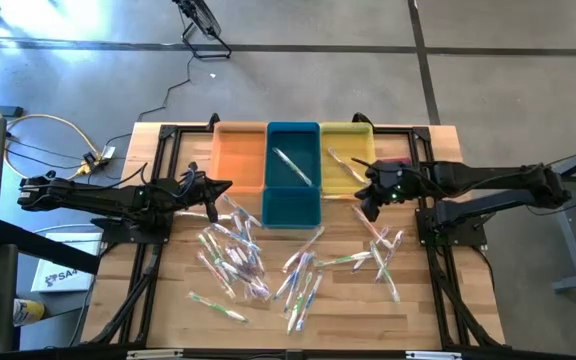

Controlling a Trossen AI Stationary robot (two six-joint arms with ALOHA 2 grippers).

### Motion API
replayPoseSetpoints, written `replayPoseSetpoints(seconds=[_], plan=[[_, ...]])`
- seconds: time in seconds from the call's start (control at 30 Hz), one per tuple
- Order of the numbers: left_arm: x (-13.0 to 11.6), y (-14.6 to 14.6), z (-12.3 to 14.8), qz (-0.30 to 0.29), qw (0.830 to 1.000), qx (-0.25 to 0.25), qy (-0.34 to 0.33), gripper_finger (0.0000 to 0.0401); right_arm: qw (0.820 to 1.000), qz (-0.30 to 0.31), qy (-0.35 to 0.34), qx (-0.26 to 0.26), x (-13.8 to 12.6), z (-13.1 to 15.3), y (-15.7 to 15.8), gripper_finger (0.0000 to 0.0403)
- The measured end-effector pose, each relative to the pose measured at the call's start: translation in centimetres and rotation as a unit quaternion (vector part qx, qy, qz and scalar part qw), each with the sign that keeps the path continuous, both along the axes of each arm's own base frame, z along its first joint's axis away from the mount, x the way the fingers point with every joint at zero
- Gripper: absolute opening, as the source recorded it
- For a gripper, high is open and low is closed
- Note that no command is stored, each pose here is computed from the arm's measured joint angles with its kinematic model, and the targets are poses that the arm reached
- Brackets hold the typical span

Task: Pick & Place Toothbrushes
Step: Put the orange toothbrush into the bottom blue bin

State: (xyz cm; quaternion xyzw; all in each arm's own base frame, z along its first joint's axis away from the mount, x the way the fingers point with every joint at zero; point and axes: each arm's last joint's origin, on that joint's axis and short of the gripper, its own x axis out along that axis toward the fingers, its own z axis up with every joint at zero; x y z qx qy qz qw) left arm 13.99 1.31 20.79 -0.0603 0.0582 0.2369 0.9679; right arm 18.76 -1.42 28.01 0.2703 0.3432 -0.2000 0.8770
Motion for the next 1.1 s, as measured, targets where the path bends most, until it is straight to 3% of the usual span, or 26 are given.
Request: replayPoseSetpoints(seconds=[0.27, 0.53, 0.77, 1.1], plan=[[0.0, 0.0, 0.0, 0.000, 1.000, 0.000, 0.000, 0.0000, 0.996, -0.048, 0.063, 0.044, -1.1, -0.9, 0.1, 0.0004], [0.0, 0.0, 0.0, 0.000, 1.000, 0.000, 0.001, 0.0000, 0.993, -0.031, 0.100, 0.059, -1.6, -1.3, 0.1, 0.0004], [0.0, 0.0, 0.0, 0.000, 1.000, 0.000, 0.001, 0.0000, 0.981, -0.092, 0.154, 0.076, -2.2, -2.1, -0.3, 0.0004], [0.0, 0.0, 0.0, 0.000, 1.000, 0.000, 0.000, 0.0000, 0.988, -0.022, 0.152, 0.029, -1.1, -2.4, -0.4, 0.0004]])
